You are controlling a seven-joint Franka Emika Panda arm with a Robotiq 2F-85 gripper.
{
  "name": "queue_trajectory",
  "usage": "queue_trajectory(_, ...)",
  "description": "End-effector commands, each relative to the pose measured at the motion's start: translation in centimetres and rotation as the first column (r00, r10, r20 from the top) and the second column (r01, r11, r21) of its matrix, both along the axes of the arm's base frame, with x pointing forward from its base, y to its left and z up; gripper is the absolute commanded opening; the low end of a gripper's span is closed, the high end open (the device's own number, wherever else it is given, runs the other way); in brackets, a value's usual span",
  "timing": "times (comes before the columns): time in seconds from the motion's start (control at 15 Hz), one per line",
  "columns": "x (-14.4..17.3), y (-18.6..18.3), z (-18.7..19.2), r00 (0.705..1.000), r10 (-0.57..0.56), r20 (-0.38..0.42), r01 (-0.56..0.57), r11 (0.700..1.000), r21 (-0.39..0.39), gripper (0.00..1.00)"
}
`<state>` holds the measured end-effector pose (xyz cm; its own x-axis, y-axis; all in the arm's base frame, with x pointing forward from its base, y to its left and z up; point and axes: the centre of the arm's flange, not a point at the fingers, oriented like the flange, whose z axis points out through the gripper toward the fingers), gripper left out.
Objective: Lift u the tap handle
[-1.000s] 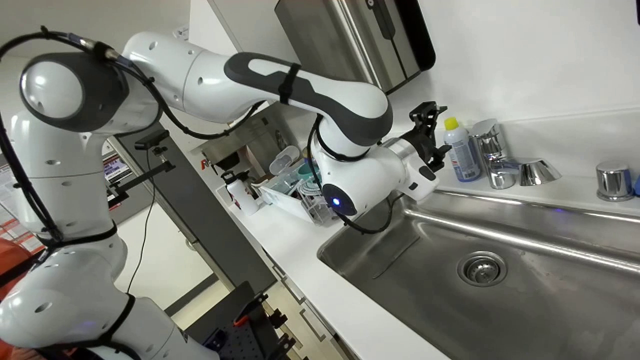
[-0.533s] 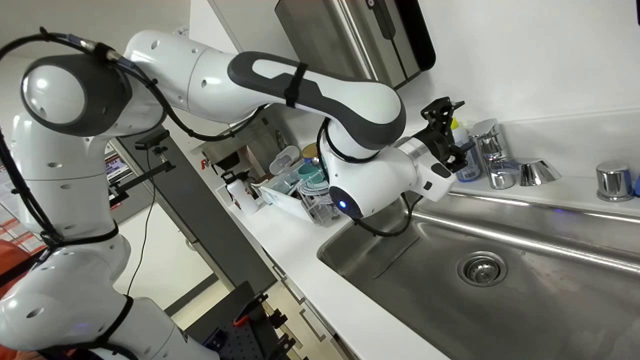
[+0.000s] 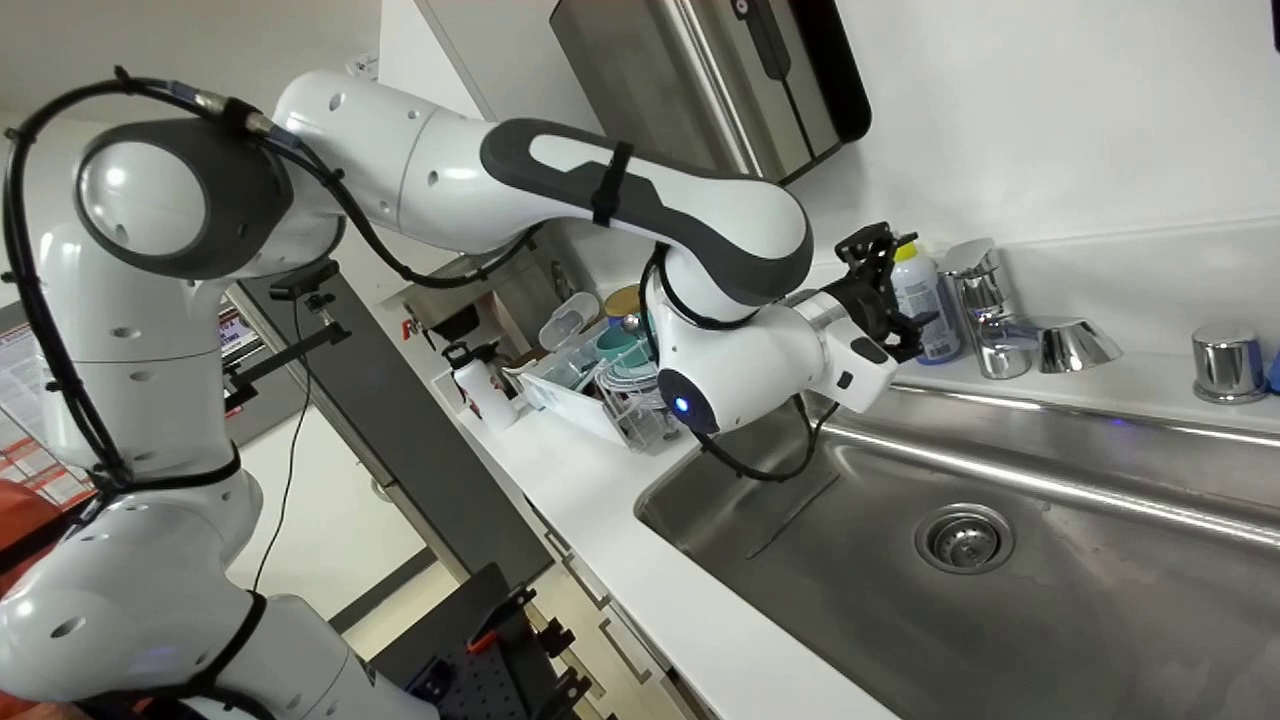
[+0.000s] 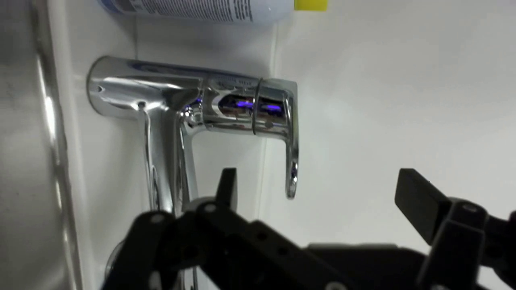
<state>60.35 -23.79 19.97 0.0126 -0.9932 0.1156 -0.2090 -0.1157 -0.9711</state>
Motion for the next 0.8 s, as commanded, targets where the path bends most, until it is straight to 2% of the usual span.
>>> queue_trajectory(0.0, 0.2, 0.3, -0.1, 1.000, 0.006, 0.000, -0.006, 1.000, -0.002, 1.00)
queue_trajectory(0.4, 0.5, 0.5, -0.5, 1.000, 0.016, -0.003, -0.016, 1.000, -0.007, 1.00)
queue_trajectory(0.73, 1.1, 2.1, 0.7, 0.999, 0.043, 0.017, -0.042, 0.996, -0.073, 1.00)
